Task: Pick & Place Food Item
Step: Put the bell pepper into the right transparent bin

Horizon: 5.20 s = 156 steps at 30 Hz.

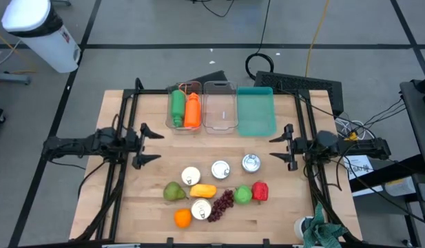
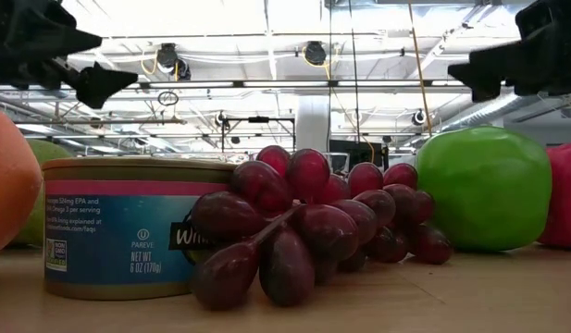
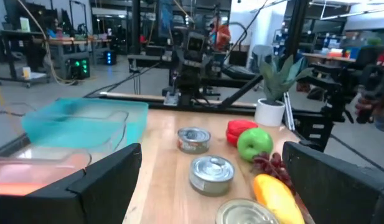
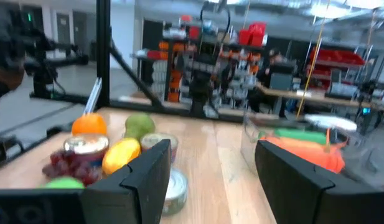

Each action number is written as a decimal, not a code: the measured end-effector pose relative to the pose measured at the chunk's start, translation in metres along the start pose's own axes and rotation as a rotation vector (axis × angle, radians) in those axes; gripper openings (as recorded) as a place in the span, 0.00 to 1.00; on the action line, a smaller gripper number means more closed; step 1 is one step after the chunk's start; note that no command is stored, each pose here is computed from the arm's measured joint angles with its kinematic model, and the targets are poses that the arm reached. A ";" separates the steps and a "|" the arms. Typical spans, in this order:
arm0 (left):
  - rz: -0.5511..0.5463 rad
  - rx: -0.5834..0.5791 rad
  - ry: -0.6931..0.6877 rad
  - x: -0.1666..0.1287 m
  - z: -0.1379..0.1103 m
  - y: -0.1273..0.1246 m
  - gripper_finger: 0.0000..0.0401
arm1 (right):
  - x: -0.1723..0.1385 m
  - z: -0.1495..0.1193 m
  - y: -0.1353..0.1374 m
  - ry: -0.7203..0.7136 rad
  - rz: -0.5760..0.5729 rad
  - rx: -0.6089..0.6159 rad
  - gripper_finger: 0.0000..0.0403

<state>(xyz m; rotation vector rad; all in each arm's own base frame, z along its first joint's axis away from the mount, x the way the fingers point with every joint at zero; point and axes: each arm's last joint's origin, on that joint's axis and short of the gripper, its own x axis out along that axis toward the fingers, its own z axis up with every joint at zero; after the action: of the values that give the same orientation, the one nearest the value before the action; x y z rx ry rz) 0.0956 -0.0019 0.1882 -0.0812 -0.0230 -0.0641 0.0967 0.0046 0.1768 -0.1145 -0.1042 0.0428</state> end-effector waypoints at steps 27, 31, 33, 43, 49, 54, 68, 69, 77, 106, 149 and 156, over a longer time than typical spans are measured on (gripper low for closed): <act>-0.002 0.002 0.058 0.005 -0.023 0.002 1.00 | -0.002 0.021 0.001 -0.202 0.133 0.488 0.54; -0.001 -0.011 0.060 0.005 -0.023 0.002 1.00 | -0.003 0.024 0.000 -0.231 0.130 0.520 0.54; -0.001 -0.006 0.060 0.005 -0.023 0.002 1.00 | -0.003 0.028 -0.001 -0.278 0.127 0.557 0.54; -0.001 -0.007 0.060 0.005 -0.023 0.002 1.00 | 0.008 0.046 0.018 -0.419 0.387 0.472 0.54; -0.001 -0.008 0.061 0.005 -0.023 0.002 1.00 | 0.028 0.037 0.050 -0.291 0.524 0.268 0.54; 0.000 -0.009 0.060 0.005 -0.023 0.002 1.00 | 0.053 0.052 0.079 -0.271 0.619 0.067 0.54; -0.001 -0.008 0.055 0.005 -0.022 0.002 1.00 | 0.107 0.082 0.115 0.060 0.298 0.107 0.61; -0.001 -0.008 0.055 0.005 -0.022 0.002 1.00 | 0.110 0.085 0.118 0.116 0.261 0.086 0.64; -0.001 -0.008 0.055 0.005 -0.022 0.002 1.00 | 0.125 0.108 0.148 0.394 0.271 0.022 0.82; -0.002 -0.007 0.053 0.005 -0.022 0.002 1.00 | 0.108 0.023 0.167 1.058 0.084 -0.058 0.81; -0.001 -0.008 0.054 0.005 -0.022 0.002 1.00 | 0.094 -0.014 0.161 1.062 0.052 0.114 0.72; -0.001 -0.007 0.054 0.005 -0.022 0.002 1.00 | 0.092 -0.006 0.159 1.046 0.080 0.145 0.72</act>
<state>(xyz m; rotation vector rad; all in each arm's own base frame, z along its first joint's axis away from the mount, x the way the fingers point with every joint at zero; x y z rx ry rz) 0.1012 -0.0020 0.1661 -0.0866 0.0310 -0.0678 0.1832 0.1663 0.1613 0.0145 0.9468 0.0653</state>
